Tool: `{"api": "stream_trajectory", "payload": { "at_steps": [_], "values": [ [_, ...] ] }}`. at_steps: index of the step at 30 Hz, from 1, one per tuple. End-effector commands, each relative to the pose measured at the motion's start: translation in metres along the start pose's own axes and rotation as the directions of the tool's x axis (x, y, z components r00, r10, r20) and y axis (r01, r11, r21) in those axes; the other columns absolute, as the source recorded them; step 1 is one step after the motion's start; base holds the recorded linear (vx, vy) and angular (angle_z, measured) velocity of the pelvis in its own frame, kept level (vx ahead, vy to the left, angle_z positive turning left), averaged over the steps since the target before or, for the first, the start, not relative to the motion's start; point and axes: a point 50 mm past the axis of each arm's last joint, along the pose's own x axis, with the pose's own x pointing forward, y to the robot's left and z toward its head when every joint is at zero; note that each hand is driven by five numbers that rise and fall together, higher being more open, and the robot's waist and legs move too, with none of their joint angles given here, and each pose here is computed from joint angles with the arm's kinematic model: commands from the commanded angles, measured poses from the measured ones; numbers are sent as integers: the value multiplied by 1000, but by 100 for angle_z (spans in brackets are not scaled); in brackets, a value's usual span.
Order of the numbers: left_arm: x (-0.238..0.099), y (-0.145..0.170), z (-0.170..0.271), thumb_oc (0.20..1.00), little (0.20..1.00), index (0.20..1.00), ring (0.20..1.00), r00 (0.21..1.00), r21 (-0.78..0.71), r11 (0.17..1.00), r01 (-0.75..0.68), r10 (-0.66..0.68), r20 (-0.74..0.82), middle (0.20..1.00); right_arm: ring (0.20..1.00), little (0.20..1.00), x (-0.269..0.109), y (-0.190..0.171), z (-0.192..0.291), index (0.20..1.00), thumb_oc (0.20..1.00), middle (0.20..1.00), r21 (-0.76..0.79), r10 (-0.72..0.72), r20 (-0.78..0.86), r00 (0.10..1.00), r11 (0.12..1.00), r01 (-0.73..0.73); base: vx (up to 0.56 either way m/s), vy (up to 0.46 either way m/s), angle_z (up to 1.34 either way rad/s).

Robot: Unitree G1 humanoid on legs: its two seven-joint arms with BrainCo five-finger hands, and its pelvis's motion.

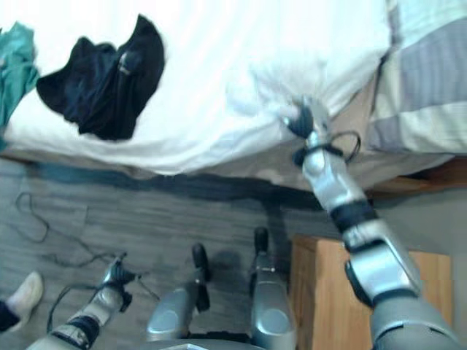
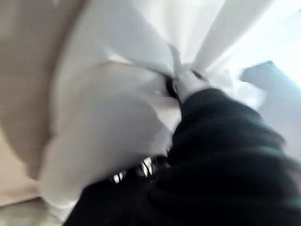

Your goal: Tidy up the quilt and then pick up the clothes from the bed and put them into the laundry hamper.

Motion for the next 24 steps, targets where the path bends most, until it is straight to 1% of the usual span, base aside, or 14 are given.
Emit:
{"api": "stream_trajectory", "payload": {
  "at_steps": [1, 3, 5, 8, 10, 11, 12, 14, 16, 19, 20, 21, 23, 24],
  "values": [
    [-10, -3, -47, 1000, 1000, 1000, 1000, 983, 64, 998, 21, -9, -181, 1000, 1000, 1000, -78, 41, -79, 1000, 1000, 1000, 106, 166, -310, 936, 984, -140, 144, 72, -21],
    [-14, -5, -59, 1000, 1000, 1000, 1000, 974, 44, 999, 22, -11, -227, 1000, 1000, 1000, -128, 59, -109, 1000, 1000, 1000, 218, 223, -478, 850, 967, -132, 122, 72, -30],
    [-18, -9, -67, 1000, 1000, 1000, 1000, 966, 24, 999, 32, -25, -257, 1000, 1000, 1000, -181, 79, -135, 1000, 1000, 1000, 342, 286, -652, 702, 938, -64, 93, 57, -29],
    [-20, -13, -71, 1000, 1000, 1000, 1000, 961, 18, 999, 47, -41, -273, 1000, 1000, 1000, -218, 80, -155, 1000, 1000, 1000, 383, 277, -782, 559, 920, 80, 45, 32, -8],
    [-21, -17, -69, 1000, 1000, 1000, 1000, 963, 10, 999, 53, -48, -264, 1000, 1000, 1000, -222, 67, -162, 1000, 1000, 1000, 352, 217, -807, 549, 923, 153, 20, 30, 6],
    [-21, -19, -68, 1000, 1000, 1000, 1000, 965, 7, 998, 57, -53, -258, 1000, 1000, 1000, -215, 58, -161, 1000, 1000, 1000, 341, 183, -796, 577, 923, 178, 0, 0, 0],
    [-21, -21, -65, 1000, 1000, 1000, 1000, 967, 3, 998, 59, -56, -248, 1000, 200, 200, -199, 45, -154, 200, 200, 200, 328, 137, -748, 650, 927, 183, -17, 31, -5],
    [-20, -26, -60, 1000, 1000, 1000, 1000, 970, 0, 998, 66, -64, -234, 1000, 200, 200, -168, 20, -137, 200, 200, 200, 289, 27, -643, 766, 934, 210, -34, 20, -3],
    [-20, -31, -56, 1000, 1000, 1000, 1000, 973, 0, 997, 78, -76, -218, 1000, 200, 200, -138, -6, -116, 200, 200, 200, 227, -105, -511, 853, 941, 251, -37, -7, -11],
    [-21, -36, -54, 1000, 1000, 1000, 1000, 974, 13, 996, 93, -89, -207, 1000, 200, 200, -93, -43, -71, 200, 200, 200, 154, -325, -278, 904, 914, 376, -32, -18, -19],
    [-22, -37, -54, 1000, 1000, 1000, 1000, 974, 19, 996, 92, -86, -207, 1000, 200, 200, -84, -48, -60, 200, 200, 200, 162, -360, -230, 904, 902, 401, -30, -24, -10],
    [-21, -36, -53, 1000, 1000, 1000, 1000, 975, 18, 996, 91, -86, -207, 1000, 200, 200, -83, -48, -59, 200, 200, 200, 163, -361, -229, 904, 901, 401, -25, -21, -4],
    [-20, -36, -48, 1000, 1000, 1000, 1000, 978, 23, 996, 85, -79, -192, 1000, 200, 200, -57, -51, -28, 200, 200, 200, 206, -403, -112, 908, 885, 418, -84, -38, 2],
    [-17, -32, -42, 1000, 1000, 1000, 1000, 984, 30, 997, 71, -65, -169, 1000, 200, 200, -37, -45, -7, 200, 200, 200, 258, -370, -53, 928, 892, 370, -137, -47, 9]
  ]
}}
